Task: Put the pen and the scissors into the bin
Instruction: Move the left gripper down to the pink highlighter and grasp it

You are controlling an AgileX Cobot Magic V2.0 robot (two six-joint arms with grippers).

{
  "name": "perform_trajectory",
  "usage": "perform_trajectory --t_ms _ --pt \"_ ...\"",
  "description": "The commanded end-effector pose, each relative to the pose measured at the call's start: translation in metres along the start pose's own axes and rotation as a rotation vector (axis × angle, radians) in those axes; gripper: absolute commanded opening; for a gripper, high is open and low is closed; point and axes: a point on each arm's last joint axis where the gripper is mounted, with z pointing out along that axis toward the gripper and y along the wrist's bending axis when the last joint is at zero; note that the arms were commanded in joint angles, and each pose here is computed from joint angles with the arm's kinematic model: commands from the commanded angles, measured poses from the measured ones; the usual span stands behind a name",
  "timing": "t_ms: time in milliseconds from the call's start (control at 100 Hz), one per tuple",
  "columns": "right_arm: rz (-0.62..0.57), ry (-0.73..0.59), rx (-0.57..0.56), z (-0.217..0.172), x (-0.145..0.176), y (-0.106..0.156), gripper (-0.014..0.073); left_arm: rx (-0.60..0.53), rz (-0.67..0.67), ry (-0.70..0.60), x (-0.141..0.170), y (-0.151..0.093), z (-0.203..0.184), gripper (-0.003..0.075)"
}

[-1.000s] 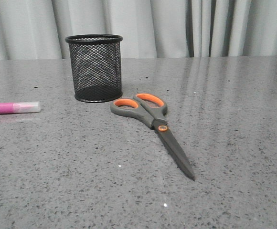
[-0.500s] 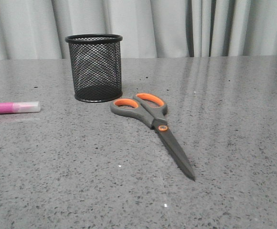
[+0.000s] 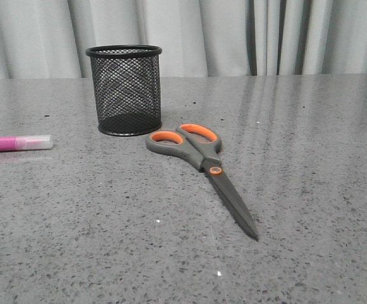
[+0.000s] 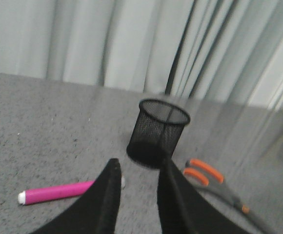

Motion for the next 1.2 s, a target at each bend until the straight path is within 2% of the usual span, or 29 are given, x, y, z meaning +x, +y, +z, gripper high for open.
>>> perform_trajectory --t_ms 0,100,160,250,320,430,500,610,720,800,890,1060,1190 --pt "-0.064 0.021 -0.014 0.007 -0.022 0.011 0.0293 -0.025 0.132 0.122 -0.031 -0.001 0.010 0.0069" --pt "-0.090 0.057 -0.022 0.014 -0.028 0.015 0.0293 -0.017 0.271 0.296 -0.050 0.001 0.028 0.0104" --pt "-0.082 0.066 -0.029 0.017 -0.029 0.016 0.0293 0.020 0.355 0.403 -0.059 0.001 0.041 0.0187" --pt "-0.063 0.072 -0.041 0.017 -0.029 0.017 0.0293 0.047 0.388 0.530 -0.069 0.003 0.059 0.0312" --pt "-0.058 0.074 -0.046 0.017 -0.029 0.018 0.0293 0.046 0.422 0.609 -0.074 0.008 0.076 0.0360" --pt "-0.058 0.076 -0.046 0.017 -0.028 0.018 0.0293 0.063 0.543 0.672 -0.075 0.013 0.104 0.0356" --pt "-0.058 0.076 -0.046 0.017 -0.028 0.018 0.0293 0.112 0.674 0.728 -0.072 0.013 0.122 0.0356" --pt "-0.058 0.076 -0.046 0.017 -0.028 0.018 0.0293 0.213 0.879 0.791 -0.068 0.010 0.150 0.0356" --pt "-0.058 0.076 -0.046 0.017 -0.028 0.018 0.0291 0.348 1.025 0.831 -0.063 0.007 0.173 0.0356" --pt "-0.058 0.076 -0.046 0.017 -0.028 0.018 0.0288 0.407 1.063 0.864 -0.060 0.008 0.186 0.0356" --pt "-0.058 0.076 -0.046 0.017 -0.028 0.018 0.0288 0.417 1.062 0.891 -0.057 0.010 0.202 0.0355" --pt "-0.058 0.076 -0.046 0.017 -0.028 0.018 0.0288 0.502 1.151 0.950 -0.049 0.014 0.223 0.0286" --pt "-0.058 0.085 -0.045 0.017 -0.028 0.018 0.0288 0.541 1.158 0.991 -0.041 0.016 0.234 0.0282"
